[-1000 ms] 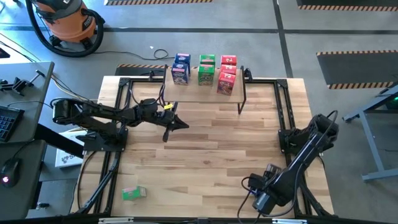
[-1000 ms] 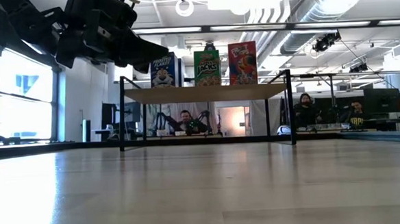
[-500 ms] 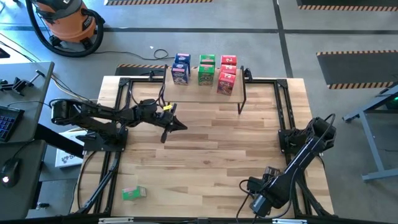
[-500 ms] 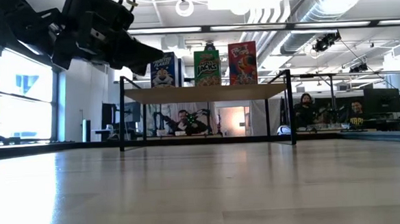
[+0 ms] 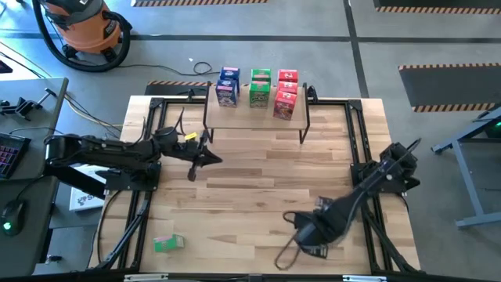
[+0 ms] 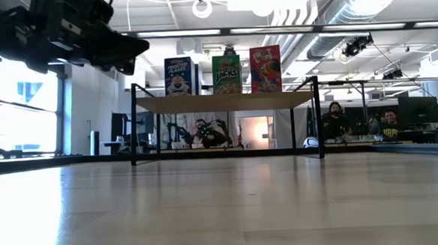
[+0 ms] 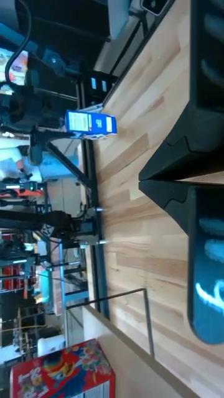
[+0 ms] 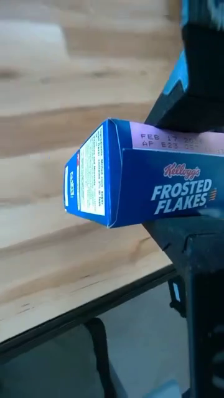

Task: Stack cereal on shelf
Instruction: Put the blue cereal on the shelf aligned with the other blue cereal box

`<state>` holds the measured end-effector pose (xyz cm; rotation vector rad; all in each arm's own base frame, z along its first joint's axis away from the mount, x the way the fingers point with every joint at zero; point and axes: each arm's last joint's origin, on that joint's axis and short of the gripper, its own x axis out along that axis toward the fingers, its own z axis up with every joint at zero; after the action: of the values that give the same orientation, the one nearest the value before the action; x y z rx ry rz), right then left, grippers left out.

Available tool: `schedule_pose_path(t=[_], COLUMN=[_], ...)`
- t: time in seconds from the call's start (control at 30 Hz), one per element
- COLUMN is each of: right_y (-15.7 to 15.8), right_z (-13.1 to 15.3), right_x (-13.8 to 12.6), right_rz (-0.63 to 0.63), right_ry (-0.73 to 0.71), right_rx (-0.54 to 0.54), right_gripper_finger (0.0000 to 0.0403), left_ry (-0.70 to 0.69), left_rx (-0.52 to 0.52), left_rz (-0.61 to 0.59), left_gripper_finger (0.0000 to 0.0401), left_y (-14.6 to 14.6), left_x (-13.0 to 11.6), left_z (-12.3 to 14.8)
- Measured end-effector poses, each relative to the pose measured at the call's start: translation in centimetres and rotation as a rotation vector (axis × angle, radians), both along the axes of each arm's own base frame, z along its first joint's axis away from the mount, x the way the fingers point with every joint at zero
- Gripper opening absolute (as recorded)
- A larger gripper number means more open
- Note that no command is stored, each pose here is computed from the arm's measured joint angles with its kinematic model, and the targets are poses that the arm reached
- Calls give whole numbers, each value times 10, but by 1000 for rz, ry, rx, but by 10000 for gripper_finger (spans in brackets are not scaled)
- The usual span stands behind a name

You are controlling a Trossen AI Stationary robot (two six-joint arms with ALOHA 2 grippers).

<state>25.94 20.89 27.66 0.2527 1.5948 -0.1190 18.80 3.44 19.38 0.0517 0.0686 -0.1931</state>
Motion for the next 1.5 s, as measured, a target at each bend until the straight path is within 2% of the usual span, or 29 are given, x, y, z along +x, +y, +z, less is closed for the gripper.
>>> schedule_pose_path(t=[0.2,0.47,0.6,0.7,0.83,0.97,1.07,1.17,1.27,1.5], right_y=[-51,-150,-189,-210,-226,-234,-235,-235,-235,-235], right_z=[25,54,59,60,60,60,60,60,60,60], right_x=[38,90,101,105,107,106,106,106,107,106], right_rz=[94,206,238,247,243,239,249,259,259,285], right_ry=[-109,-370,-457,-487,-503,-501,-501,-503,-509,-501], right_rx=[-35,-110,-104,-114,-131,-140,-143,-145,-146,-152], right_gripper_finger=[147,147,147,147,147,147,147,147,147,147], left_ry=[30,36,-10,-39,-64,45,133,155,190,224], left_rx=[-46,-53,-53,-20,-10,-40,-67,-39,3,-50], left_rz=[-4,12,82,113,129,114,111,102,97,82], left_gripper_finger=[0,0,6,27,70,103,92,70,65,107], left_y=[-3,-7,-6,-5,-6,-5,-3,-2,-2,-4], left_x=[-4,-3,0,3,11,27,42,57,67,83], left_z=[0,-1,7,16,30,39,39,40,40,48])
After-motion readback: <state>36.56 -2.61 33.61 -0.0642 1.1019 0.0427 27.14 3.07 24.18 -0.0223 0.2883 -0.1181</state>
